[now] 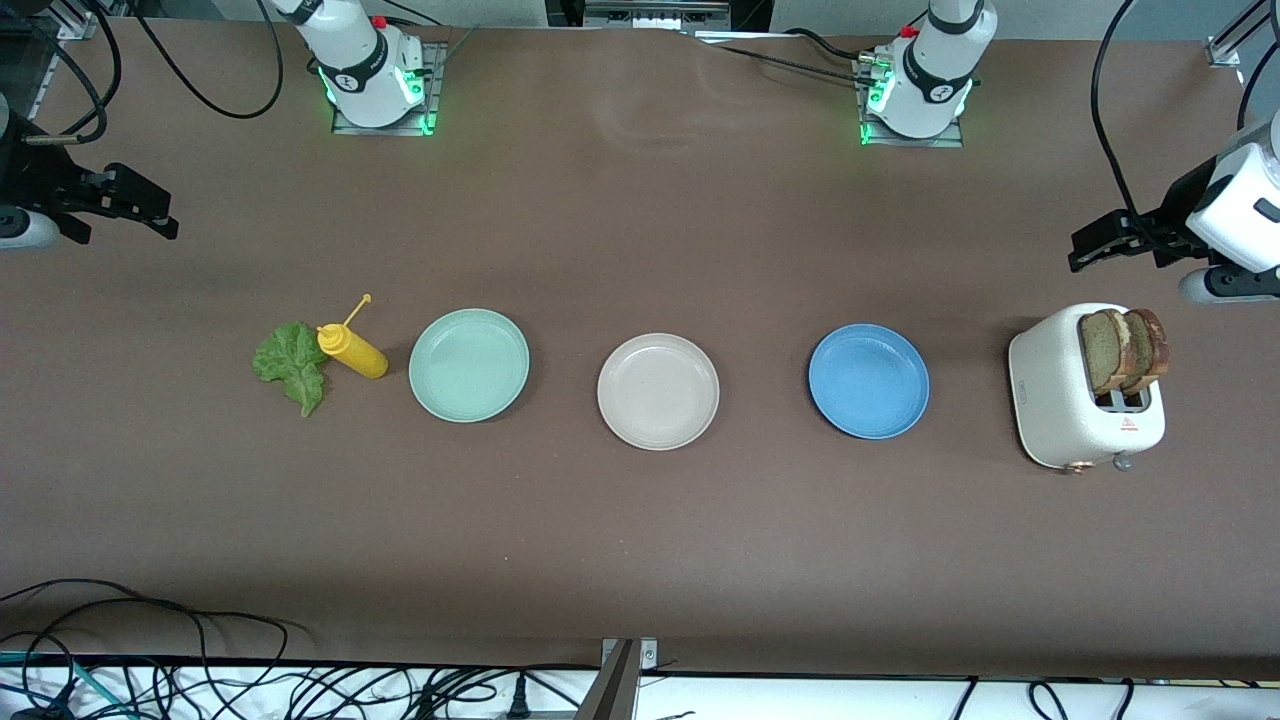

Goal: Make sandwich on beige plate with both arms

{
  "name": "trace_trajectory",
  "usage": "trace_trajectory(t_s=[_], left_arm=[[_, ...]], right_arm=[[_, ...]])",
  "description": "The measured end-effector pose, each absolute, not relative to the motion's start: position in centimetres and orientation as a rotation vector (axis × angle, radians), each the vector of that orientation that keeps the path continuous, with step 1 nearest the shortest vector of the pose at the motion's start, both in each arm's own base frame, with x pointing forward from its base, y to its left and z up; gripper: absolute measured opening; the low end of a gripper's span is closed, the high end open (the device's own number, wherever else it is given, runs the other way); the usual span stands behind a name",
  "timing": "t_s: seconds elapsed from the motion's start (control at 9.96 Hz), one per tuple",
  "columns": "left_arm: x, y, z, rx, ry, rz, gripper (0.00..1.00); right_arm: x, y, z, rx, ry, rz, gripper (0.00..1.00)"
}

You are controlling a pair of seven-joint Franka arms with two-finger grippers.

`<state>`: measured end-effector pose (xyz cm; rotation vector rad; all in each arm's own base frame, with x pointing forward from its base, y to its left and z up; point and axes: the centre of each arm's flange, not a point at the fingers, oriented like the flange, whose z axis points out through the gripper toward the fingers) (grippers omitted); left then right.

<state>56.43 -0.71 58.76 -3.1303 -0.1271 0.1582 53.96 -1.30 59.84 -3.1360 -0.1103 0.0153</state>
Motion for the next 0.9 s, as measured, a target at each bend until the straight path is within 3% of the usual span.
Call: trace_trajectory(t_s=[0.9], left_arm=[[56.45, -0.59, 58.72, -3.130, -0.130, 0.159, 1.00]], right_arm=[[54.02, -1.30, 59.89, -3.136, -0.110, 0.006, 1.00]])
